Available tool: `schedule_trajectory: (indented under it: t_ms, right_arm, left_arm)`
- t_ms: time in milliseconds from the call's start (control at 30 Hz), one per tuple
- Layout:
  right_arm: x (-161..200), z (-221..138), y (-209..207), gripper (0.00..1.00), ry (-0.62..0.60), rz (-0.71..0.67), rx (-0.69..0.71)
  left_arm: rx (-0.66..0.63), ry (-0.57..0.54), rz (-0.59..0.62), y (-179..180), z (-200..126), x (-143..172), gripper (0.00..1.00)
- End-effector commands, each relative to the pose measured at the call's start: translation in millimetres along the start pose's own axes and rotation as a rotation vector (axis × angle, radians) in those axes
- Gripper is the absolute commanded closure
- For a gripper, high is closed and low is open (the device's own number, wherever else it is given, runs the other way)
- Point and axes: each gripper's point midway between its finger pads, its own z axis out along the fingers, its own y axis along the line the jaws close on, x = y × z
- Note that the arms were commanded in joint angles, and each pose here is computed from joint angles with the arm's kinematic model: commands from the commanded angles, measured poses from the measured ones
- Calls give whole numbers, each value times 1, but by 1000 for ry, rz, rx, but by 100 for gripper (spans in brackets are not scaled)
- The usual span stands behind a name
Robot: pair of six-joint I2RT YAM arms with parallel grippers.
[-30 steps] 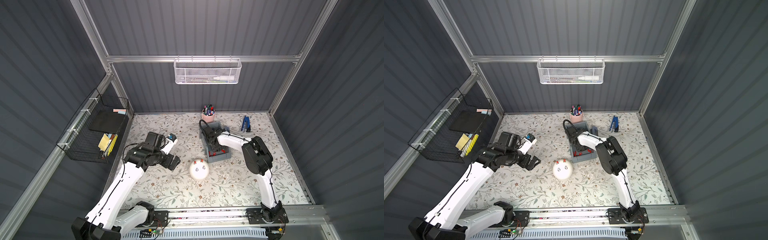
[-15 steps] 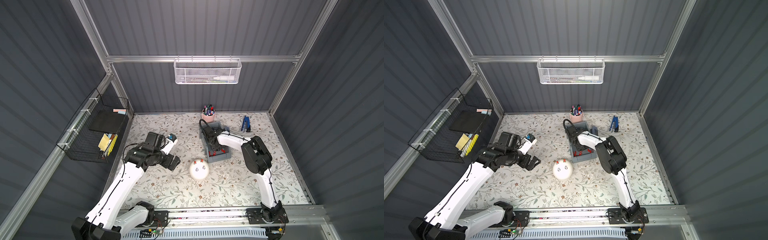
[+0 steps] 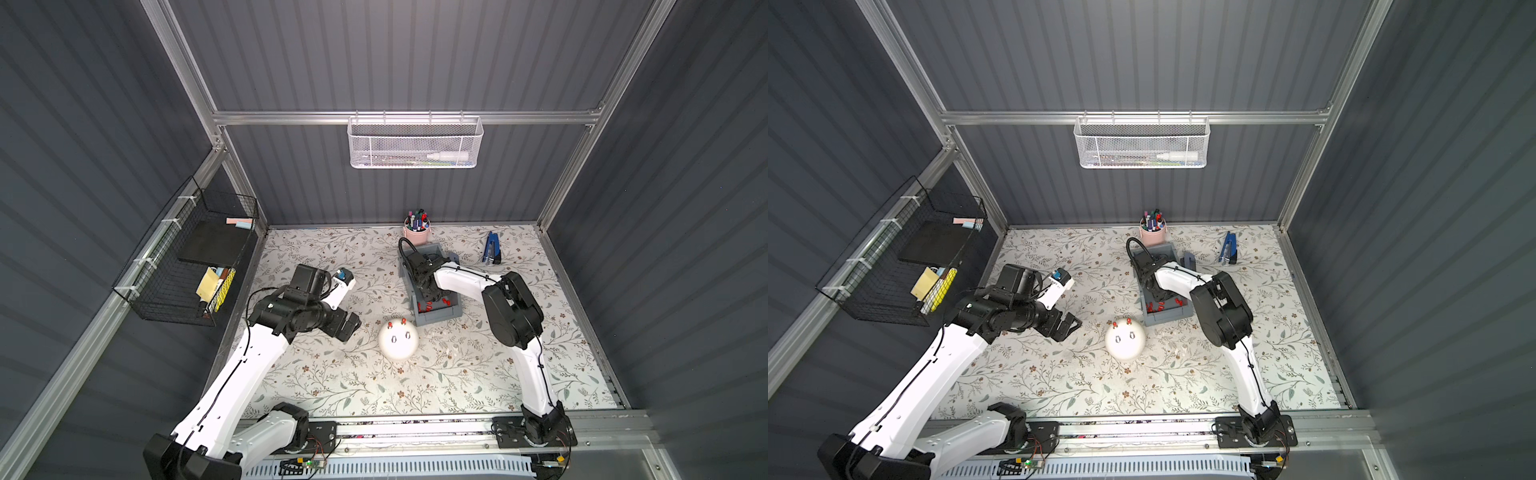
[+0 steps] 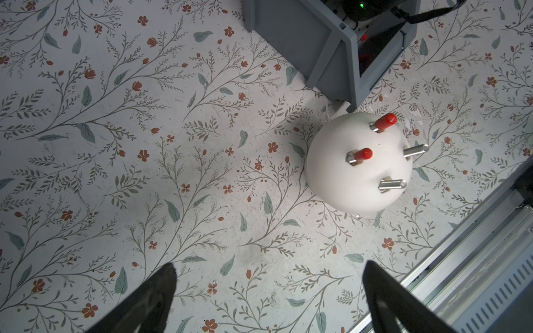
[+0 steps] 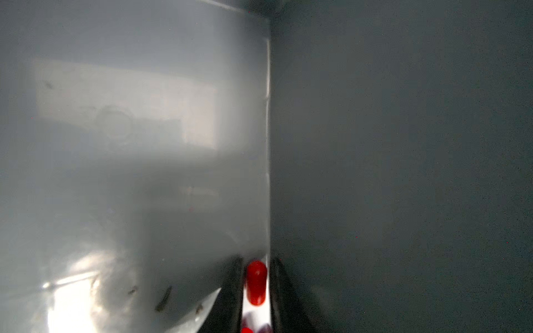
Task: Cover the protruding screws with screw protection sleeves
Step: Pick up the screw protection sleeve from the storage box.
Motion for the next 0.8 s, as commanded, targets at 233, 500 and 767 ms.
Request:
schedule_trajectory:
  t_ms: [233, 500, 767]
  right_arm:
    - [10, 15, 3, 79, 46, -19, -3]
    - [9, 17, 3, 79, 47, -18, -6]
    - [9, 17, 3, 86, 45, -19, -6]
  left_arm:
    - [18, 14, 7, -2, 3, 4, 1]
    - [19, 15, 7, -2, 3, 5, 0]
    - [20, 18, 6, -2, 4, 5, 1]
